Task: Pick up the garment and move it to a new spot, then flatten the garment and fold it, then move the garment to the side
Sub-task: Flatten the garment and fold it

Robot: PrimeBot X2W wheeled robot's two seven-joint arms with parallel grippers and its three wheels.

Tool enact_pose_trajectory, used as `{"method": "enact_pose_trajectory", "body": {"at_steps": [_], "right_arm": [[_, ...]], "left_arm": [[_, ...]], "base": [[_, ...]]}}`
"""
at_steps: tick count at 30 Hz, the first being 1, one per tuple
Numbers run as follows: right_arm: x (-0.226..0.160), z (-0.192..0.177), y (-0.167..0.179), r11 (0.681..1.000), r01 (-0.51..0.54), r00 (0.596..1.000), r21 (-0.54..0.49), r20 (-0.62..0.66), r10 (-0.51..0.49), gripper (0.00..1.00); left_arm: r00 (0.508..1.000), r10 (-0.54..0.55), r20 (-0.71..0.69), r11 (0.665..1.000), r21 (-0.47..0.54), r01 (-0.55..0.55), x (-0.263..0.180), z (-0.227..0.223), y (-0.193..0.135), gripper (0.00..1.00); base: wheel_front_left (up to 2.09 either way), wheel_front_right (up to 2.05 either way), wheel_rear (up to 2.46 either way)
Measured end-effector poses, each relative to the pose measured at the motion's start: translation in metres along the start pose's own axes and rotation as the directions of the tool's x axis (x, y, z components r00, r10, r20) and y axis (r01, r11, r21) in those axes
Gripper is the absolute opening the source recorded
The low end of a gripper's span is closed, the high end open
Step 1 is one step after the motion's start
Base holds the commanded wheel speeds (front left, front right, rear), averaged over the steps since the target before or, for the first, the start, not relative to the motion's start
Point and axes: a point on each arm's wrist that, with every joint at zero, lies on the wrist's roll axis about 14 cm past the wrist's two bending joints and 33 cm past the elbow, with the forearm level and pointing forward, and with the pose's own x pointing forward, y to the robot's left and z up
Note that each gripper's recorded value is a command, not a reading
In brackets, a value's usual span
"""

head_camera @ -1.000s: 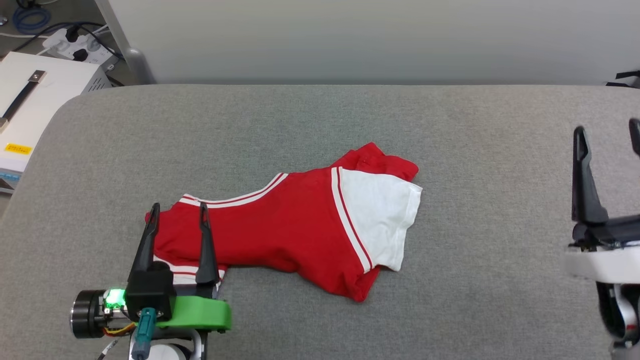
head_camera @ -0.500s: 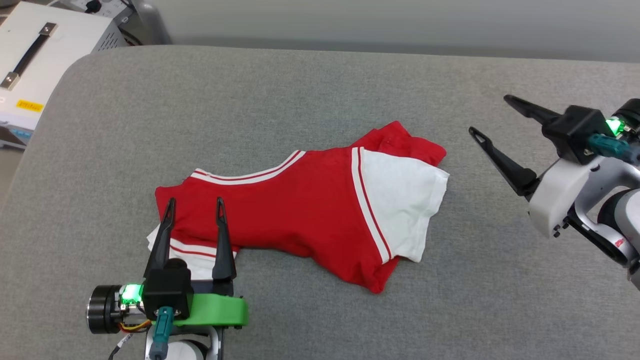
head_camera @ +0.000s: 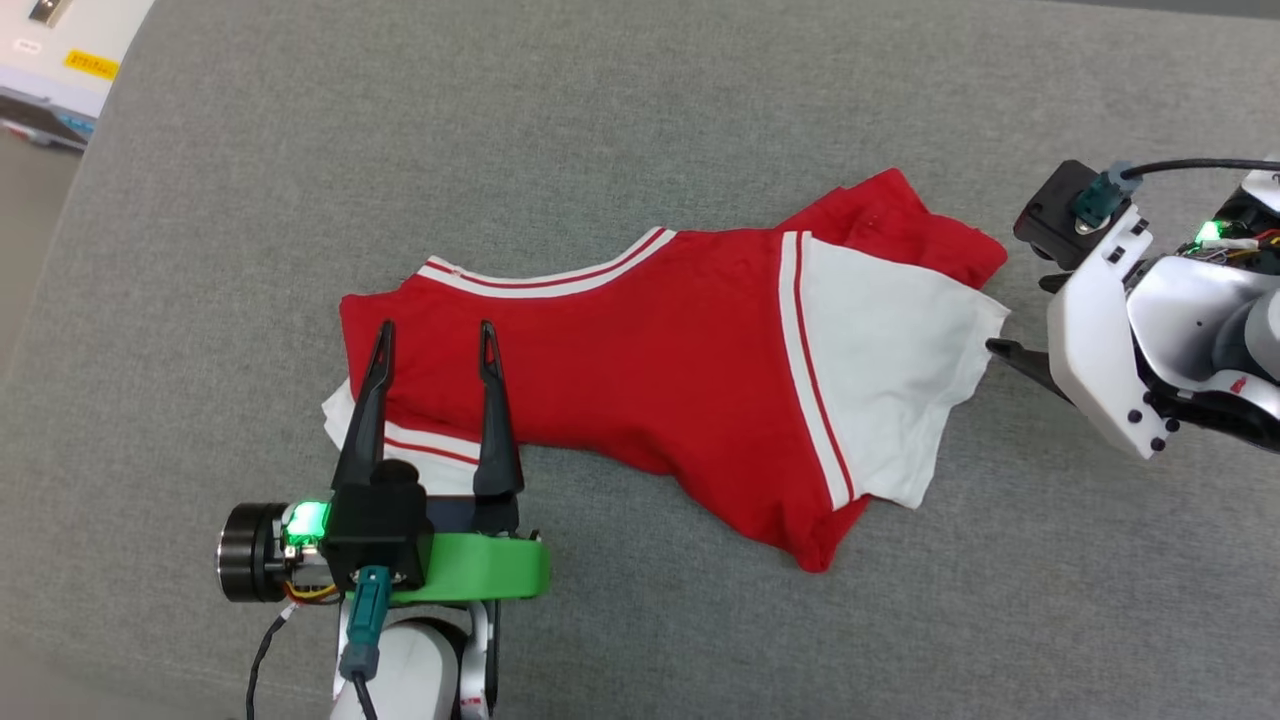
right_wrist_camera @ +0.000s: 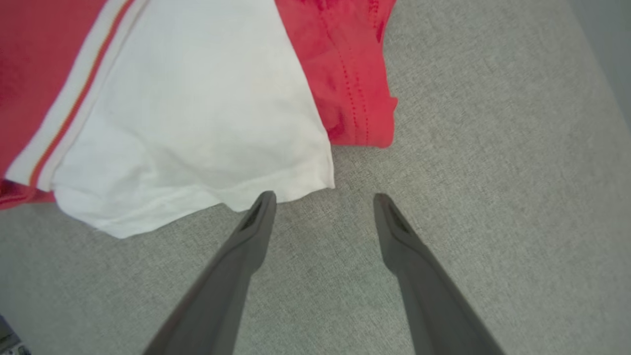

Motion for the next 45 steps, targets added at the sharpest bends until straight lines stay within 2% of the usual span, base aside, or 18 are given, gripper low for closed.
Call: {"method": "enact_pose_trajectory", "body": {"at_steps": [7,12,13,15,22,30,34,39,43,45], "right_arm": [[0.047,-0.019,0.005,0.997,-0.076,0.991,0.004,-0.109,0.076,1.0],[0.061,-0.023,0.003,0.996,-0.093,0.986,-0.01,-0.143,0.091,1.0],[0.063,-0.022,0.003,0.995,-0.096,0.986,-0.014,-0.141,0.094,0.91],[0.064,-0.019,0.004,0.995,-0.1,0.988,-0.018,-0.12,0.097,0.02],[0.055,0.003,0.019,0.993,-0.111,0.994,-0.044,0.015,0.111,0.0],[0.007,0.021,0.021,0.998,-0.062,0.978,-0.029,0.196,0.067,0.0],[-0.028,0.019,0.01,0.999,-0.015,0.959,0.046,0.285,0.001,0.0],[-0.068,-0.007,-0.008,0.983,0.063,0.936,0.172,0.332,-0.118,0.0],[-0.096,-0.044,-0.022,0.946,0.13,0.922,0.298,0.313,-0.226,0.0],[-0.107,-0.069,-0.027,0.914,0.167,0.918,0.37,0.28,-0.281,0.0]], "left_arm": [[0.999,0.029,-0.042,1.0,0.01,-0.029,0.007,-0.016,0.004,1.0],[0.996,0.057,-0.07,0.998,0.018,-0.056,0.005,-0.025,0.011,1.0],[0.995,0.061,-0.075,0.998,0.021,-0.06,0.005,-0.026,0.012,1.0],[0.995,0.065,-0.078,0.998,0.023,-0.064,0.005,-0.028,0.013,1.0],[0.996,0.059,-0.067,0.998,0.016,-0.058,0.006,-0.024,0.011,1.0],[0.999,0.036,-0.038,0.999,-0.001,-0.036,-0.004,-0.01,0.009,1.0],[0.999,0.034,-0.031,0.999,-0.009,-0.034,-0.014,-0.005,0.011,1.0],[1.0,0.012,-0.028,1.0,-0.02,-0.013,-0.024,-0.001,0.008,1.0],[1.0,-0.013,-0.016,0.999,-0.032,0.013,-0.027,0.003,0.002,1.0],[1.0,-0.029,-0.01,0.999,-0.039,0.029,-0.027,0.005,-0.003,1.0]], "base": [[0.0,0.0,0.0],[0.0,0.0,0.0],[0.0,0.0,0.0],[0.0,0.0,0.0],[0.0,0.0,0.0],[0.0,0.0,0.0],[0.0,0.0,0.0],[0.0,0.0,0.0],[0.0,0.0,0.0],[0.0,0.0,0.0]]}}
